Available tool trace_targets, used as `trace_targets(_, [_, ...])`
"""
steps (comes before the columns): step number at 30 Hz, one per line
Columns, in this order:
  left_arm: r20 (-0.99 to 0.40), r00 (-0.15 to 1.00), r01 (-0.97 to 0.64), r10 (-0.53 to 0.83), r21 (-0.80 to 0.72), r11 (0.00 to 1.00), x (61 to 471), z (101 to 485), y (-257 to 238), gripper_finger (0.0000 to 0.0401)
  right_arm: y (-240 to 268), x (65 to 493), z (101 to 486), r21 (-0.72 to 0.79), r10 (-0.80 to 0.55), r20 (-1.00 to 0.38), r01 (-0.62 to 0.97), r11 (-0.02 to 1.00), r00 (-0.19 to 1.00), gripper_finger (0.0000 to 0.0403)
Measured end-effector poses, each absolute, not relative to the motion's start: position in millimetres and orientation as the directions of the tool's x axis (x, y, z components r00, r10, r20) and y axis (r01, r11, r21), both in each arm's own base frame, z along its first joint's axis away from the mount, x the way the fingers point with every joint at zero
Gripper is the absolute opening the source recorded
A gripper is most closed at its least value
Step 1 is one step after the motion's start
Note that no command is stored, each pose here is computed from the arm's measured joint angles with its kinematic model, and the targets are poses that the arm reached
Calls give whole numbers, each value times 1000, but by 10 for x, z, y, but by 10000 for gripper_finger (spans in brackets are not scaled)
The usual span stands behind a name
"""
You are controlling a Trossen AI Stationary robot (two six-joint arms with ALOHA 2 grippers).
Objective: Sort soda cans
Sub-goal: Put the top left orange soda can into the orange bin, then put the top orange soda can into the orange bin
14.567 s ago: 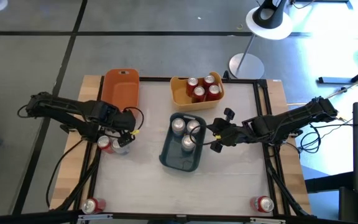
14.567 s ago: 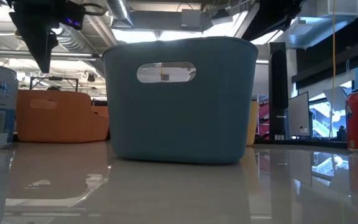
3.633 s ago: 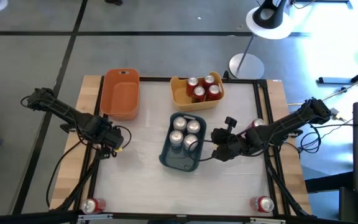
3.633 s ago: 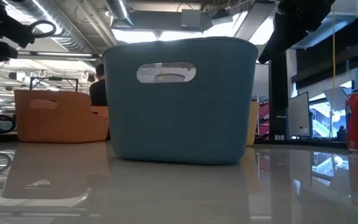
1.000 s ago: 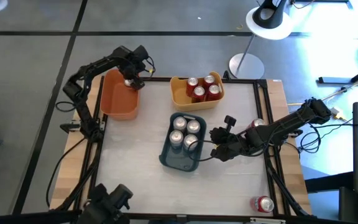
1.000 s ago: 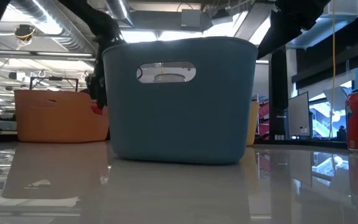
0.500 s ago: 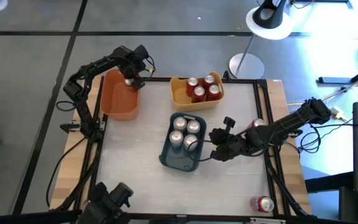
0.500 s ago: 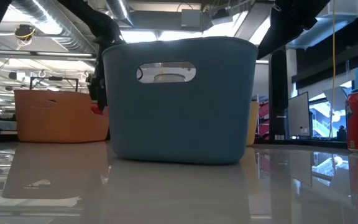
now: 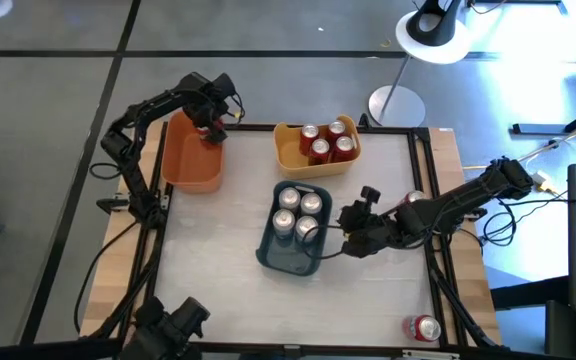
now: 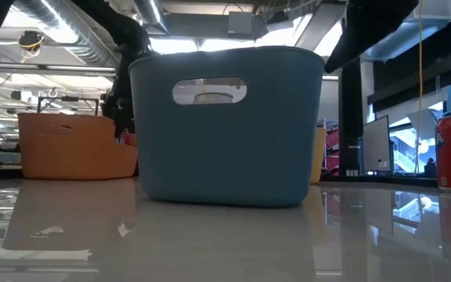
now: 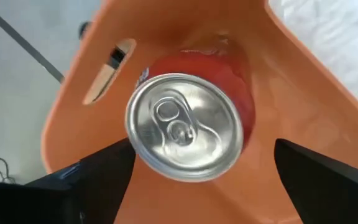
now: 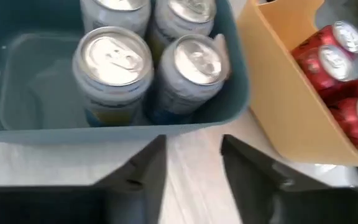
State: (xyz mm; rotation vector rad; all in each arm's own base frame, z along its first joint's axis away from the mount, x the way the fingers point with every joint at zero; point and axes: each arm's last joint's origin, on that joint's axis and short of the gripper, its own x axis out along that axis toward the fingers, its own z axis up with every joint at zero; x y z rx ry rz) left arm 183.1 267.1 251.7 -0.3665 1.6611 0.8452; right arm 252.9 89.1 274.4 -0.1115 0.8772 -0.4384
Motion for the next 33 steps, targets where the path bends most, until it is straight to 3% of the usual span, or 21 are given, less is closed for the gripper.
trace_targets(7, [-923,-157,-683,352,359,636,1752,3040,2511,366,641,2319,3091,-359,-484,-815,378,853,318,282])
trace_targets(12, [-857,-35,-738,514,370,565,1629,3451,2339,366,425,2096,3153,-398,-461,-885,404,824,69,321])
trace_targets(17, [-820,74,-801,568,291,523,1540,3709,2099,366,296,1975,3115,-343,-381,-924,387,856,23,330])
trace_targets(25, [-781,227,-792,582,199,576,1557,3913,1721,366,104,1591,2961,-290,-309,-951,421,859,-24,331])
trace_targets(33, [-772,288,-768,566,167,618,1674,3944,1541,366,24,1293,2897,-306,-352,-936,455,836,17,331])
